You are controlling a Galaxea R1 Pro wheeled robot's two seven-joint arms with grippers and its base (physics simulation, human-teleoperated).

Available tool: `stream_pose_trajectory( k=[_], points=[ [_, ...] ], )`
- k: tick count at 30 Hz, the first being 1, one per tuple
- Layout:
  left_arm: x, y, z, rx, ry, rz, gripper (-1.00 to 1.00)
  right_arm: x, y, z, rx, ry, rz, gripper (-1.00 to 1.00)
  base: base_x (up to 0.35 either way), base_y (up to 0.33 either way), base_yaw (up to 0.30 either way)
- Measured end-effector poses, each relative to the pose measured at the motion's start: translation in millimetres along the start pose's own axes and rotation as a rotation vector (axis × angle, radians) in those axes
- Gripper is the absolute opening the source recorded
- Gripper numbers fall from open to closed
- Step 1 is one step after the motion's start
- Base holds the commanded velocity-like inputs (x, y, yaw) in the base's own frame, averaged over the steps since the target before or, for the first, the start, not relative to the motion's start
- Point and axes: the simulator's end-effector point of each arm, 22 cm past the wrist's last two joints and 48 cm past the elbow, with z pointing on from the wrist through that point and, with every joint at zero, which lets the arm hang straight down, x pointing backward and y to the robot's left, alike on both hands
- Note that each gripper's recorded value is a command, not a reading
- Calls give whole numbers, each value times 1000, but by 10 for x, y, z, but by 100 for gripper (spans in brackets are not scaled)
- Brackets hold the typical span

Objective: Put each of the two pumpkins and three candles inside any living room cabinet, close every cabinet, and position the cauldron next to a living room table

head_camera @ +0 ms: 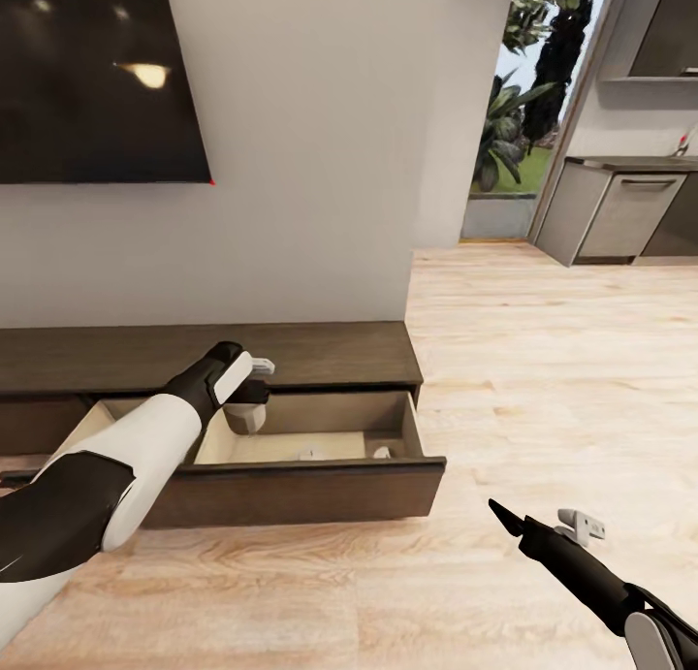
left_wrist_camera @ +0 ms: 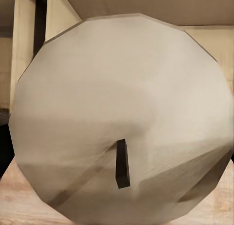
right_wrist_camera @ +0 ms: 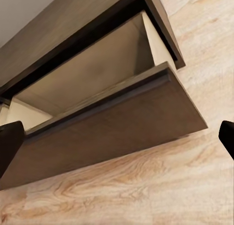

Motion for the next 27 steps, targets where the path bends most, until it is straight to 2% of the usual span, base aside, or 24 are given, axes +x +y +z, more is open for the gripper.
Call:
stream_pose_trajectory(
  k=[27],
  points=[
    [9, 3, 7, -3, 1, 3, -100, -23, -13, -10, -1, -5, 0, 100, 102, -26, 0]
  ],
)
